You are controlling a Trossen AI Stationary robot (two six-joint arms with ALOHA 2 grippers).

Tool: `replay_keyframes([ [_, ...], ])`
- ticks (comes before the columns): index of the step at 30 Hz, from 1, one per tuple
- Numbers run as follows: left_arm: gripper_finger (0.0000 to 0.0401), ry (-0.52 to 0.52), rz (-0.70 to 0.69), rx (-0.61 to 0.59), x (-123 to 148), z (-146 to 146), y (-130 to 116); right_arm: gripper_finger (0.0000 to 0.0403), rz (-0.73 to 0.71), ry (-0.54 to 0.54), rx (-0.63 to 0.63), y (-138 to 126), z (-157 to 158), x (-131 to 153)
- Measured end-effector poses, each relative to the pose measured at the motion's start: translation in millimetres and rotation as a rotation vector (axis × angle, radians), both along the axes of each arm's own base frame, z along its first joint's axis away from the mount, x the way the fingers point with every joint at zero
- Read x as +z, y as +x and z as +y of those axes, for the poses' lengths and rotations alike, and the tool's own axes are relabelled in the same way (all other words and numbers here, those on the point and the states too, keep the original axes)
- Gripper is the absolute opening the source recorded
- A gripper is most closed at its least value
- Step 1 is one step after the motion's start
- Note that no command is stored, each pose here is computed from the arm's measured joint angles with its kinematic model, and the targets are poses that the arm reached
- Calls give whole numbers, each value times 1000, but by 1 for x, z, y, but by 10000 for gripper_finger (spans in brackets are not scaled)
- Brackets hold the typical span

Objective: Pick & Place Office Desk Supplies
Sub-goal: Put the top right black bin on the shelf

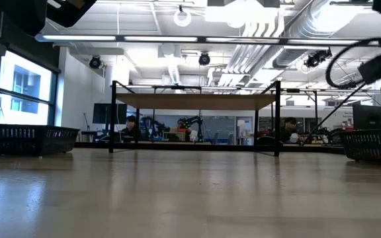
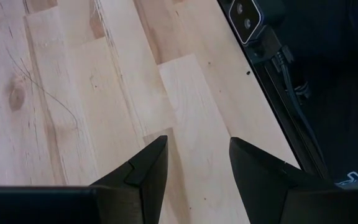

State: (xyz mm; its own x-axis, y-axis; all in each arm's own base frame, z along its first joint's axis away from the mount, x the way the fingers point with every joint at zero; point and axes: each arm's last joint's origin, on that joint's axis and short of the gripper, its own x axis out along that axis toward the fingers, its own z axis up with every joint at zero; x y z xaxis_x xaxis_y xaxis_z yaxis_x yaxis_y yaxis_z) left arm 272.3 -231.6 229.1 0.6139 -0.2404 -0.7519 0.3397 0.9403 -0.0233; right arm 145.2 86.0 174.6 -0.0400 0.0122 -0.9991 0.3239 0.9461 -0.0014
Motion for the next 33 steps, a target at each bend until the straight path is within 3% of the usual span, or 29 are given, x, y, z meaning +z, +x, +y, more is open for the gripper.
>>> replay_keyframes([
  [13, 165, -1, -1, 0, 0, 0, 0, 168, -63, 34, 49, -4, -2, -28],
  [17, 165, -1, -1, 0, 0, 0, 0, 123, -84, 46, 66, -2, -1, -28],
  [22, 165, -1, -1, 0, 0, 0, 0, 22, -85, 54, 74, -2, -1, -27],
  [28, 165, -1, -1, 0, 0, 0, 0, 5, -39, 18, 2, -2, -1, -18],
  [33, 165, -4, 5, -28, 1, -1, -2, 3, -84, 10, -8, 11, 5, 13],
])
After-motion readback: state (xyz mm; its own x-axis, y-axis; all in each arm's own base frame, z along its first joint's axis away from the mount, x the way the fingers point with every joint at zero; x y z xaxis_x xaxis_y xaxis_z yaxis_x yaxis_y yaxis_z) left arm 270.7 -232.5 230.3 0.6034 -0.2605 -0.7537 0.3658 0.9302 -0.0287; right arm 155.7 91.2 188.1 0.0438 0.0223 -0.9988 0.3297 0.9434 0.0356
